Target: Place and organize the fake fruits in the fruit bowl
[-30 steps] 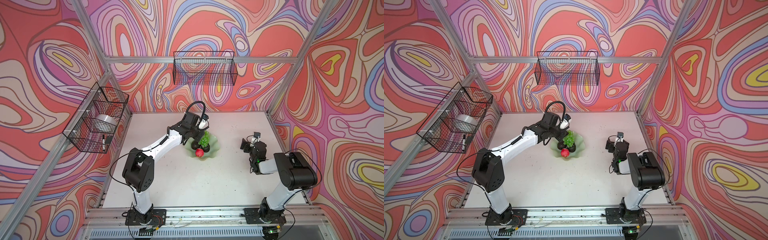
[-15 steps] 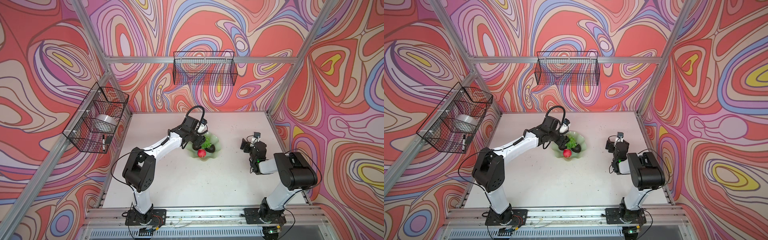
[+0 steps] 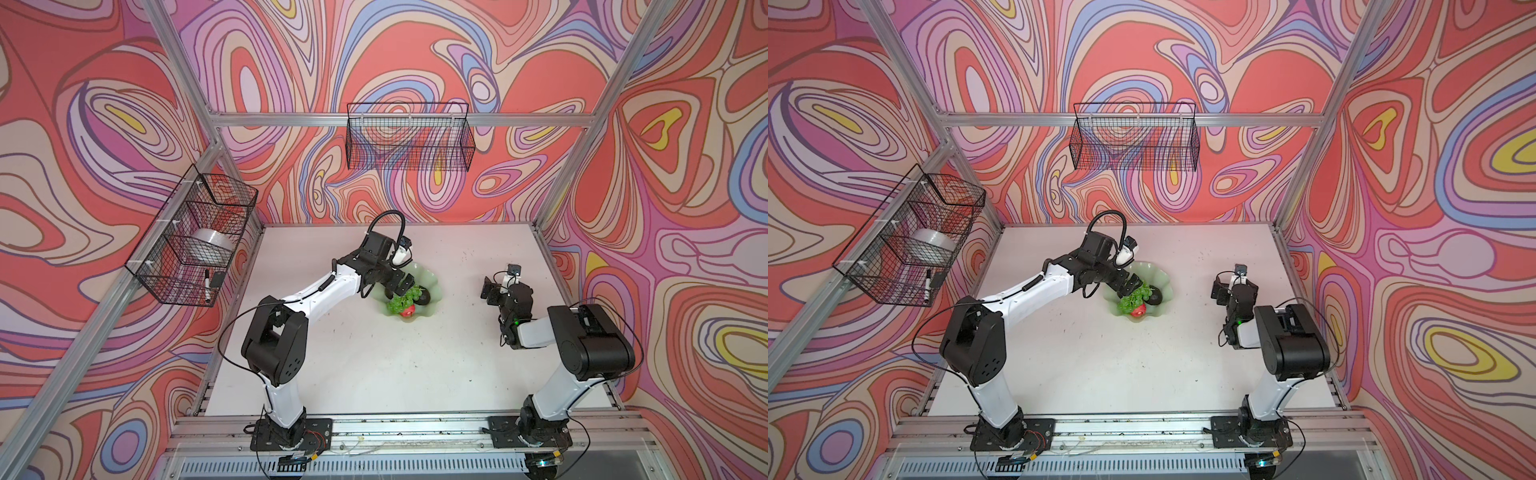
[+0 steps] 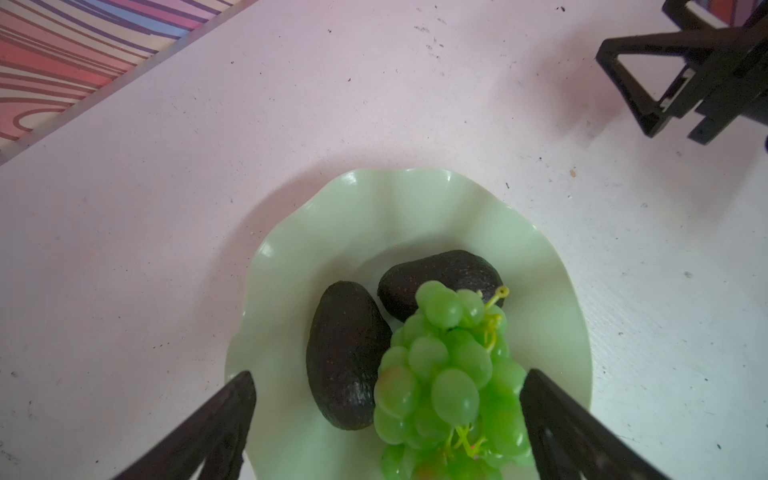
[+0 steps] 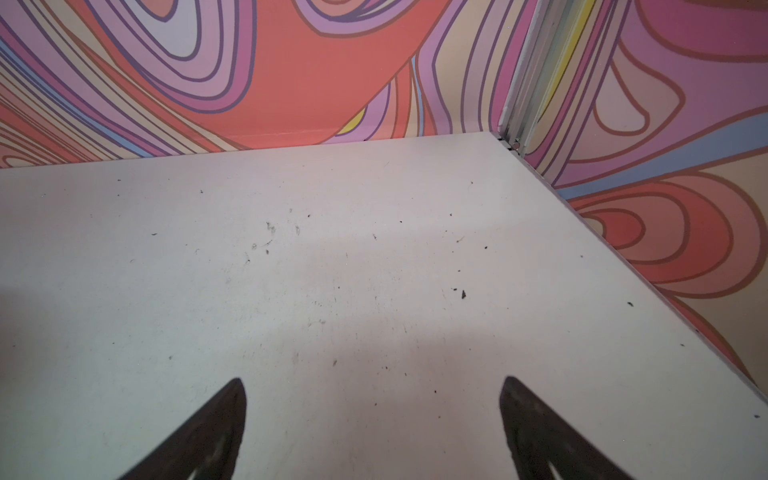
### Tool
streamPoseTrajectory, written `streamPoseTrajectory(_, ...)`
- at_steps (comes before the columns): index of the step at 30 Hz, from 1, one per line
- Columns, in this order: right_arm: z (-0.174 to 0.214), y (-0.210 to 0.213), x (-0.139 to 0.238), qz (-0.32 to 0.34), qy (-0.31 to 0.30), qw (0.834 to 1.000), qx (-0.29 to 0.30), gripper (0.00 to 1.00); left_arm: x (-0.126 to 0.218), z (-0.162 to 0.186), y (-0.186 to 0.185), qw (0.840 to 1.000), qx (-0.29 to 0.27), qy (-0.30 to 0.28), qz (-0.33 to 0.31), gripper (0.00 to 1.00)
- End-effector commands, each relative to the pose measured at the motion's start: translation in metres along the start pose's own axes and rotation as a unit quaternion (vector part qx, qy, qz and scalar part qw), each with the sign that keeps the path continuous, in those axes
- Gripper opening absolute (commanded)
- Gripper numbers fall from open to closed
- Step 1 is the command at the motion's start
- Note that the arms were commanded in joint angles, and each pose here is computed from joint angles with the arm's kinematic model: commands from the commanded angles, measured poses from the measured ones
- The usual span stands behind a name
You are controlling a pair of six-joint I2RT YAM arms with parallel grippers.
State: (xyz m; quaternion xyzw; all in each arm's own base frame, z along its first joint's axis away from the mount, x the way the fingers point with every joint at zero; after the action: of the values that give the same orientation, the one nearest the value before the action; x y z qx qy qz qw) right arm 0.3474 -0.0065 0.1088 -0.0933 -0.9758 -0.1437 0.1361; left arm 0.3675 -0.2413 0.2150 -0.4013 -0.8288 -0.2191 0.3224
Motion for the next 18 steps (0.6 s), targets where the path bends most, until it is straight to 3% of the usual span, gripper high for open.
streamPoseTrajectory(1,-0.007,0.001,-0.001,0.0,-0.01,1.0,-0.005,0.98,0.02,-0.01,0.0,0.999,0.016,-0.046,0.018,1.0)
streamPoseTrajectory(5,-0.007,0.001,-0.001,-0.001,-0.01,1.0,-0.005,0.98,0.033,-0.016,0.007,0.995,0.033,-0.092,0.005,1.0)
streamPoseTrajectory(8,-0.007,0.001,-0.001,-0.001,-0.011,1.0,-0.005,0.98,0.057,-0.014,0.02,0.984,0.053,-0.161,-0.047,1.0)
streamPoseTrajectory(11,-0.007,0.001,-0.001,0.0,-0.011,1.0,-0.005,0.98,0.091,-0.002,0.027,0.96,0.051,-0.229,-0.15,1.0)
streamPoseTrajectory(13,-0.007,0.0,-0.001,0.0,-0.011,1.0,-0.005,0.98,0.11,0.014,0.03,0.942,0.048,-0.244,-0.227,1.0)
streamPoseTrajectory(18,-0.007,0.001,0.0,0.0,-0.012,1.0,-0.006,0.98,0.141,0.079,0.035,0.895,0.064,-0.216,-0.386,1.0)
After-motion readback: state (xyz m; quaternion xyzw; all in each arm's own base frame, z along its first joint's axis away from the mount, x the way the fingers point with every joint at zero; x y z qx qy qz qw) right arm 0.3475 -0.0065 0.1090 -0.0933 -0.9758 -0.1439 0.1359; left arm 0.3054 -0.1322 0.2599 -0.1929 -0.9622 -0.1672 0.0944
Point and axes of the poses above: each gripper's point midway between its finger pads, its own x axis back along the fingers, its own y axis along the line the jaws close on, z = x × y, the point moved 8 cm from there along x, back along the fingers, and after that the axes turned 15 degrees about -x, right-handed, at the moved point
